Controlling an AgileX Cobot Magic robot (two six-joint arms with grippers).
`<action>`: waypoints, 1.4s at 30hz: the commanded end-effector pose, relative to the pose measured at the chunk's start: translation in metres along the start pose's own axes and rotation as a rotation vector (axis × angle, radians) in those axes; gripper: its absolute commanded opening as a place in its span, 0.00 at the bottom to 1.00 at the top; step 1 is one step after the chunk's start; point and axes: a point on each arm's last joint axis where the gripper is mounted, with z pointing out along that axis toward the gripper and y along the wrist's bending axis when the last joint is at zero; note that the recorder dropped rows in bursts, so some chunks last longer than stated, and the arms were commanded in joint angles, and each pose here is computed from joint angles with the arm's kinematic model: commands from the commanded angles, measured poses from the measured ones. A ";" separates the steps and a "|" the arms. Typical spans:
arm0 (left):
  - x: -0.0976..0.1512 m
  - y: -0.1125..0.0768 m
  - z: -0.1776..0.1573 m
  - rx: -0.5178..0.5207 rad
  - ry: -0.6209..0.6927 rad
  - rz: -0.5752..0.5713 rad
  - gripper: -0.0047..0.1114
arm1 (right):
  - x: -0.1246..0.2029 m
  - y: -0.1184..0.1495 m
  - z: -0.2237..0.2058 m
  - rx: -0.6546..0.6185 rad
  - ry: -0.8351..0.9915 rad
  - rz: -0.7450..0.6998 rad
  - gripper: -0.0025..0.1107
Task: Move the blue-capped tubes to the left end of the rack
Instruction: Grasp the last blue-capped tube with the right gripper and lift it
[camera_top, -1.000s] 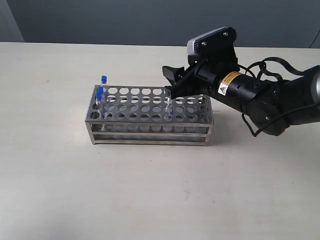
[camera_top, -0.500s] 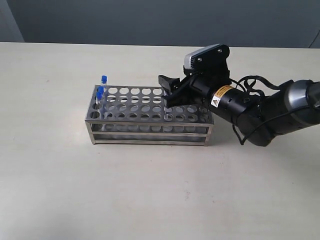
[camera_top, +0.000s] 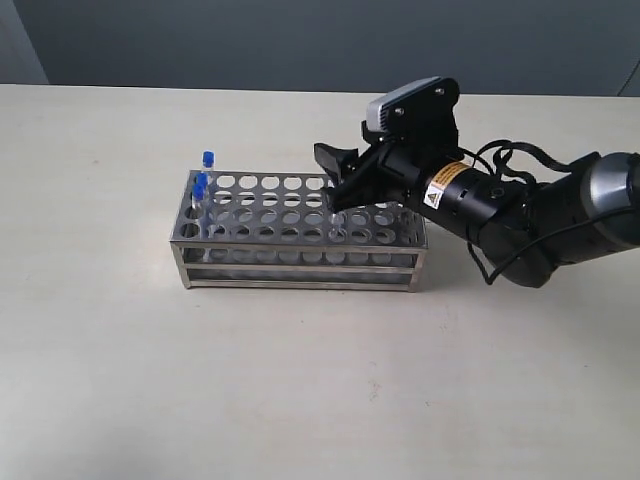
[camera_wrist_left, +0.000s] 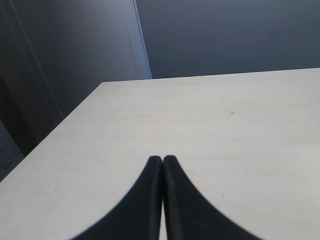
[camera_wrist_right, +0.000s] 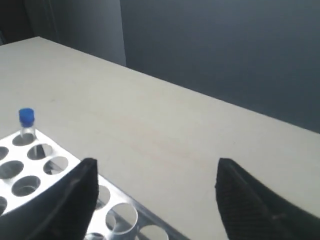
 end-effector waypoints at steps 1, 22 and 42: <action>-0.002 0.000 -0.001 0.001 -0.013 -0.002 0.05 | 0.013 0.003 0.002 -0.044 0.044 0.016 0.59; -0.002 0.000 -0.001 0.001 -0.013 -0.002 0.05 | 0.035 0.003 0.007 -0.042 0.107 0.108 0.03; -0.002 0.000 -0.001 0.001 -0.013 -0.002 0.05 | -0.069 0.022 -0.022 -0.219 -0.142 0.006 0.04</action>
